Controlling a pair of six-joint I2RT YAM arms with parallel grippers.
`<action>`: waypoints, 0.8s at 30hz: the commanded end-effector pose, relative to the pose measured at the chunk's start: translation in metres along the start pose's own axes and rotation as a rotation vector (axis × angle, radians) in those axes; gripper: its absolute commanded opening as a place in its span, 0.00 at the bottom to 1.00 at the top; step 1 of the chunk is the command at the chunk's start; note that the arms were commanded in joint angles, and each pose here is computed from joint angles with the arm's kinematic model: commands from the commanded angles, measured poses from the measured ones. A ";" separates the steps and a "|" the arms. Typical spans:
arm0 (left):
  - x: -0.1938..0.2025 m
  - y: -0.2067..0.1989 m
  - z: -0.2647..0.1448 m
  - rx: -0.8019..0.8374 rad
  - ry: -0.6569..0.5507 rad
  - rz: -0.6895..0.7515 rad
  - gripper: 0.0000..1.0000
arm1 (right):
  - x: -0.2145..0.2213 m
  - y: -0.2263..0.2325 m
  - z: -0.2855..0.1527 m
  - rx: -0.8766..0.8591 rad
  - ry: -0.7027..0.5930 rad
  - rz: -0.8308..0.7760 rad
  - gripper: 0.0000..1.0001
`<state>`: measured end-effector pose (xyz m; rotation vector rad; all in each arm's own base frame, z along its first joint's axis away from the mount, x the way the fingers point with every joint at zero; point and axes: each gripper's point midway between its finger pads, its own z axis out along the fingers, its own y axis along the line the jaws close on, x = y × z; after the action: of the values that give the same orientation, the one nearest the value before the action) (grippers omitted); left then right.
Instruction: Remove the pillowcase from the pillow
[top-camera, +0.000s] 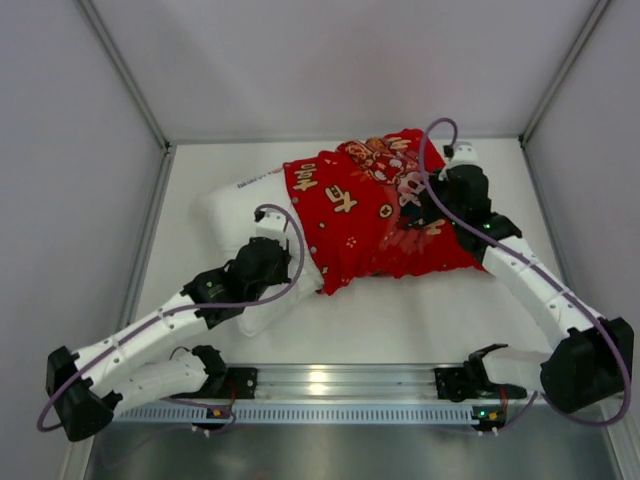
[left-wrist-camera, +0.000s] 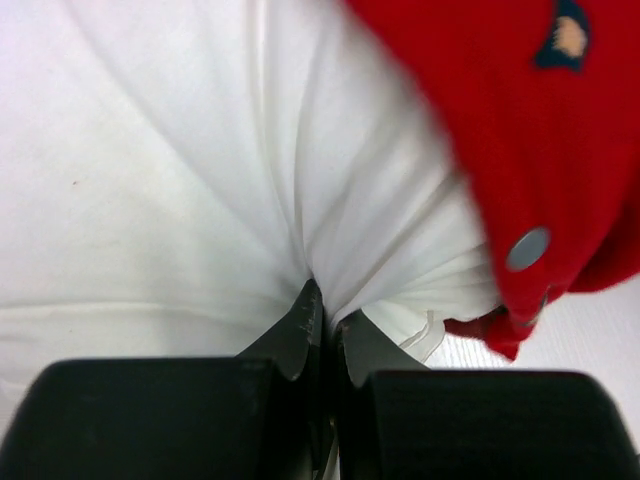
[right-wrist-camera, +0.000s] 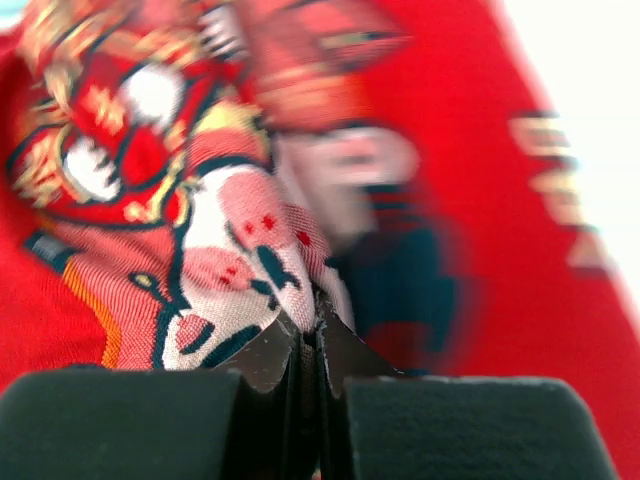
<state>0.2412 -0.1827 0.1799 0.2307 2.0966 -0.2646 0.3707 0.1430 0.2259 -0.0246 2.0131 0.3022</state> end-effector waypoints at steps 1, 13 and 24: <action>-0.029 0.047 -0.025 -0.198 -0.147 -0.099 0.00 | 0.006 -0.108 -0.022 0.332 -0.008 0.122 0.00; -0.038 0.054 -0.035 -0.209 -0.180 -0.123 0.00 | 0.014 -0.110 -0.026 0.227 -0.015 0.205 0.01; -0.053 0.041 -0.033 -0.155 -0.188 -0.091 0.00 | -0.045 -0.028 -0.124 -0.072 -0.238 0.147 0.71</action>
<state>0.2360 -0.1512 0.2000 0.1282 2.0420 -0.2133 0.3086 0.0771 0.2825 0.1487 1.8389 0.4161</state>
